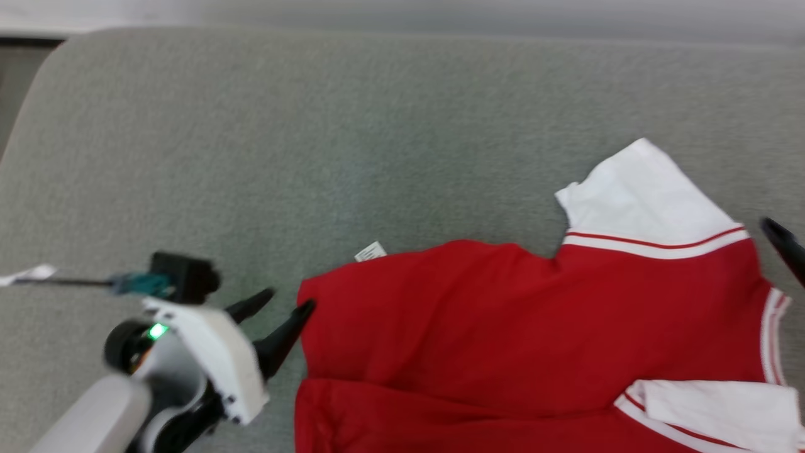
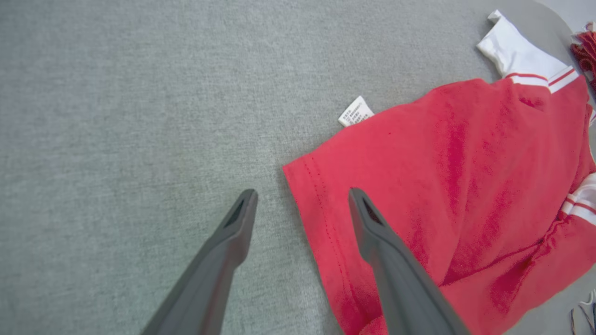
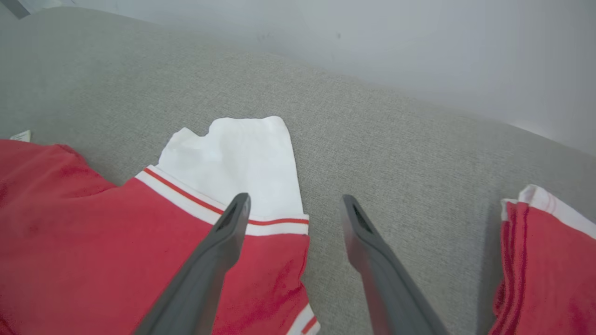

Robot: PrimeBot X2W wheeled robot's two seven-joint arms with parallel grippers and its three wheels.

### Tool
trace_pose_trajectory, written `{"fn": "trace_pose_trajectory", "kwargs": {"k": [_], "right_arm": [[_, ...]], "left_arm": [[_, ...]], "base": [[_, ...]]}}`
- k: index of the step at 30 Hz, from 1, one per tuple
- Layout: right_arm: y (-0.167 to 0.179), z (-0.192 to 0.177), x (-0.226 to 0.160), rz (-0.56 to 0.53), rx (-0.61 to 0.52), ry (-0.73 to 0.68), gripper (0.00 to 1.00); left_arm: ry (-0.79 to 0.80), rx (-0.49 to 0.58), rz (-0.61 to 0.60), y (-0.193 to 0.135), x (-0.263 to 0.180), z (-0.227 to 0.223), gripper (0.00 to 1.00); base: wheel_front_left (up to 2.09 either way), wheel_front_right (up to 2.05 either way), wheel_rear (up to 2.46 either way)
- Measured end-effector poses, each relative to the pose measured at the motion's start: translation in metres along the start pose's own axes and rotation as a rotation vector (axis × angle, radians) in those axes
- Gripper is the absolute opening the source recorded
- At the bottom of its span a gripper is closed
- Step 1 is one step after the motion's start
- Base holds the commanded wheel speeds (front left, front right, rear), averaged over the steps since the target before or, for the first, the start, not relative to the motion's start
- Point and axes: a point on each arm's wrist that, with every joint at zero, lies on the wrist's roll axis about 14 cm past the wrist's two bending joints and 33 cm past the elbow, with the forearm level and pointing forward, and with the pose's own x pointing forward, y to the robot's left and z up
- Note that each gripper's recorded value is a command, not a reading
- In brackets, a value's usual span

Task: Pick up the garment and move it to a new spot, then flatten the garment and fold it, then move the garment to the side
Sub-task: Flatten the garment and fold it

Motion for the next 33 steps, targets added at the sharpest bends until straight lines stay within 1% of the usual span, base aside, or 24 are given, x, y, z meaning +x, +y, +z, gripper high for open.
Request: {"fn": "trace_pose_trajectory", "kwargs": {"k": [2, 6, 9, 12, 16, 22, 27, 33], "right_arm": [[0.013, 0.002, 0.032, 0.039, -0.016, 0.030, 1.00], [0.024, 0.008, 0.087, 0.063, -0.068, 0.080, 1.00], [0.027, -0.005, 0.117, 0.069, -0.084, 0.150, 1.00], [0.030, -0.024, 0.135, 0.074, -0.091, 0.229, 1.00], [0.033, -0.026, 0.146, 0.083, -0.078, 0.252, 1.00], [0.046, -0.031, 0.151, 0.120, -0.039, 0.285, 1.00], [0.052, -0.032, 0.149, 0.140, -0.026, 0.298, 1.00], [0.055, -0.031, 0.139, 0.142, -0.029, 0.297, 1.00]], "left_arm": [[0.011, 0.034, 0.010, 0.002, 0.016, 0.001, 1.00], [0.058, 0.081, -0.003, 0.001, 0.040, -0.003, 1.00], [0.058, 0.095, 0.010, 0.007, 0.048, 0.002, 1.00], [0.059, 0.090, 0.017, 0.011, 0.052, 0.002, 1.00], [0.062, 0.083, 0.008, 0.010, 0.054, 0.000, 1.00], [0.068, 0.090, -0.013, 0.005, 0.060, 0.000, 1.00], [0.088, 0.104, -0.049, -0.003, 0.062, -0.001, 1.00], [0.048, 0.086, -0.105, -0.020, 0.056, 0.014, 1.00]], "base": [[0.00, 0.00, 0.00], [0.00, 0.00, 0.00], [0.00, 0.00, 0.00], [0.00, 0.00, 0.00], [0.00, 0.00, 0.00], [0.00, 0.00, 0.00], [0.00, 0.00, 0.00], [0.00, 0.00, 0.00]]}}
